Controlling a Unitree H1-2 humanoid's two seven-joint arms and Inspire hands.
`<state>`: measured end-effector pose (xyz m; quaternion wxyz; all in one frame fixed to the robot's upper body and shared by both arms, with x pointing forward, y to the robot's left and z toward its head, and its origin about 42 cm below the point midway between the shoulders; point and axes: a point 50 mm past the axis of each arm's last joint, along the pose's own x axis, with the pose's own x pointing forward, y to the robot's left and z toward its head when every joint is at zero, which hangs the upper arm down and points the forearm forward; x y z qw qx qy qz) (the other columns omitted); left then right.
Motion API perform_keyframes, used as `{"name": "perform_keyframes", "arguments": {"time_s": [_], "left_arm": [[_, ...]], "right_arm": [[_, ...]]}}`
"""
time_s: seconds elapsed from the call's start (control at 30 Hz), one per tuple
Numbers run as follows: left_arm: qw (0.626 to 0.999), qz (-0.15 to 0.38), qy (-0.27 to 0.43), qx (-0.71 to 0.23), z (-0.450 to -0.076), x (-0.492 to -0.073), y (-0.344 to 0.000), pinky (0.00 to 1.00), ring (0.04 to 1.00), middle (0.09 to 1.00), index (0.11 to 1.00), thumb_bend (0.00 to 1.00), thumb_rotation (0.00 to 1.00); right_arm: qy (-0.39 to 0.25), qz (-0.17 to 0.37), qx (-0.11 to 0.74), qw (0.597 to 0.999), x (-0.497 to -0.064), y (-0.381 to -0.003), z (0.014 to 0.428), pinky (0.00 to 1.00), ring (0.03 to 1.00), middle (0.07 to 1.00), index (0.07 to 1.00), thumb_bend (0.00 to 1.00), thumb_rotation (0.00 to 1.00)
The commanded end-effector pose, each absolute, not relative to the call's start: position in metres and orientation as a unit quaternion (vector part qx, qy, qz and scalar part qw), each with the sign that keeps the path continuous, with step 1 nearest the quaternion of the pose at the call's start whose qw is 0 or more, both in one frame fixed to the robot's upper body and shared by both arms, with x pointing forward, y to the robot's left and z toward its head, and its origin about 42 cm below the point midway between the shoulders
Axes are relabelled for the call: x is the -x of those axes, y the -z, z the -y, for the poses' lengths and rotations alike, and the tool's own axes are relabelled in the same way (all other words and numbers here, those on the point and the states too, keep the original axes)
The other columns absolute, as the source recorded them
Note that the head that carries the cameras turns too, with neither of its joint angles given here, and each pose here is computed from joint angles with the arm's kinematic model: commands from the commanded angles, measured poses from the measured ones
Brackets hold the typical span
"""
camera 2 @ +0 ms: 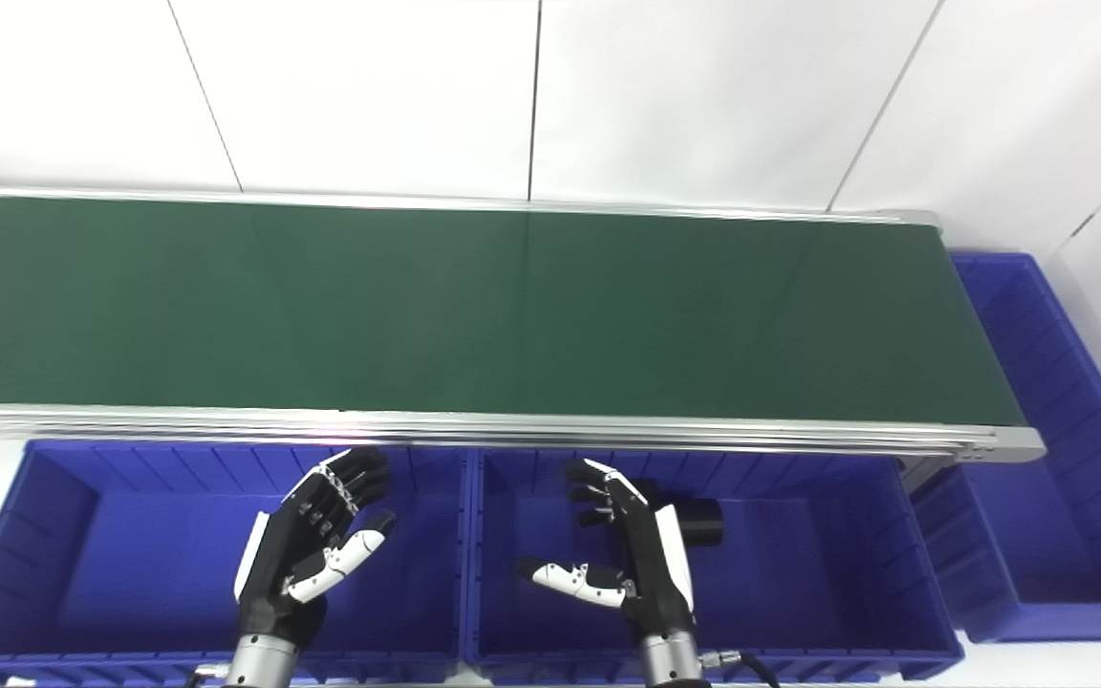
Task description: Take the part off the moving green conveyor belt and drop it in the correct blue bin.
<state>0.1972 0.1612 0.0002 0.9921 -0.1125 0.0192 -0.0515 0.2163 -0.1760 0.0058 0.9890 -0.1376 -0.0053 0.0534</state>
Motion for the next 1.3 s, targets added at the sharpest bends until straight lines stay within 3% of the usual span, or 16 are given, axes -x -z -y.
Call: {"name": "perform_keyframes", "arguments": {"time_s": [0.0,1.27], "left_arm": [[0.993,0.009,0.054,0.105,-0.160,-0.200,-0.008,0.78,0.762,0.764,0.715,0.47,0.00],[0.992,0.001,0.051,0.114,-0.156,-0.205,-0.004,0.75,0.735,0.741,0.706,0.49,0.00]], "right_arm": [[-0.050,0.052,0.125,0.990,-0.222,-0.019,0.171,0.60,0.694,0.747,0.739,0.71,0.07],[-0.022,0.055,0.080,0.995,-0.219,-0.022,0.161,0.60,0.688,0.741,0.755,0.66,0.12]]}}
